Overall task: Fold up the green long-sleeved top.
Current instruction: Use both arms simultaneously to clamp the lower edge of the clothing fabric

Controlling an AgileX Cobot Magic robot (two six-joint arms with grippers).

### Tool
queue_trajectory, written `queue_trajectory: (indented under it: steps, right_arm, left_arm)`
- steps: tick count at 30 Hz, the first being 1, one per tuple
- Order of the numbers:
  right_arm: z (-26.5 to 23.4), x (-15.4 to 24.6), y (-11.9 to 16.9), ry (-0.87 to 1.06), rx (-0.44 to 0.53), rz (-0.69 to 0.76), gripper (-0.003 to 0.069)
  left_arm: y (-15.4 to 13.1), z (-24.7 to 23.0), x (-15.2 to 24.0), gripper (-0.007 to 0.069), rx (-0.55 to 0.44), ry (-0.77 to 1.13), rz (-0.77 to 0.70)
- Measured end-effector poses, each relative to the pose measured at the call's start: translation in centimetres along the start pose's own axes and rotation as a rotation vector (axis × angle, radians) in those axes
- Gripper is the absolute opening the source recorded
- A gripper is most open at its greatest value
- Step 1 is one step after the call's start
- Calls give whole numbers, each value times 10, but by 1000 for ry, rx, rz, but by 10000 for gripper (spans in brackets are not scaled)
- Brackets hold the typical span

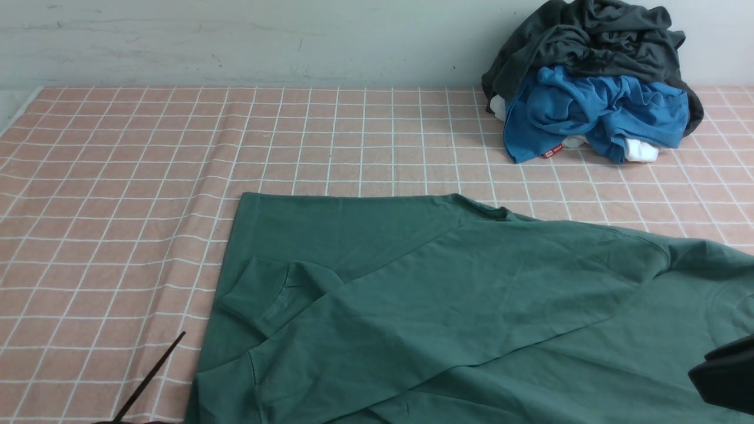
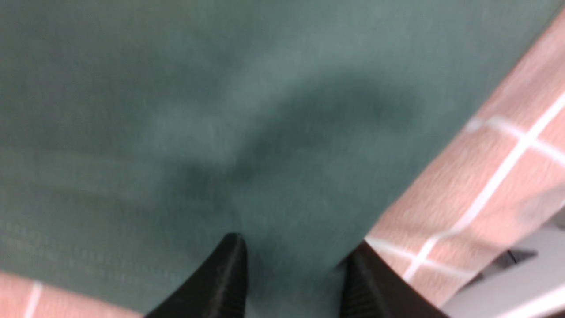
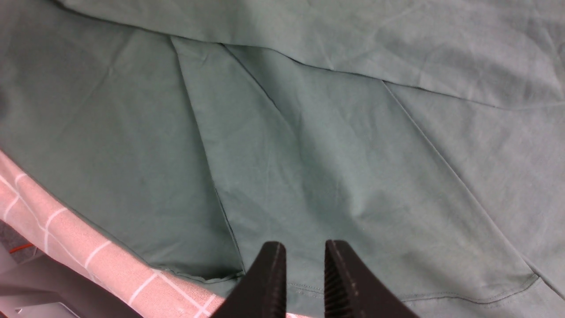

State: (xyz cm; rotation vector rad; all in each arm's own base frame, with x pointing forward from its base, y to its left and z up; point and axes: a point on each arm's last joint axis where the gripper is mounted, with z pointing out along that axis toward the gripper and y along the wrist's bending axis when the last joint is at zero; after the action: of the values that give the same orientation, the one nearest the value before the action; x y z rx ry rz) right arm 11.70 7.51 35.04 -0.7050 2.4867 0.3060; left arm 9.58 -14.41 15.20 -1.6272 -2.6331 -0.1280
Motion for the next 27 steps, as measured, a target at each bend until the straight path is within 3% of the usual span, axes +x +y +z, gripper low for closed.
queue_trajectory:
  steps: [8,27]
  right_arm:
    - [0,0,-1,1,10,-4,124]
    - [0,0,-1,1,14,-22,125]
  left_arm:
    - [4,-4,-4,315,-34,0,27]
    - [4,-16,-17,315,-14,-22,-40]
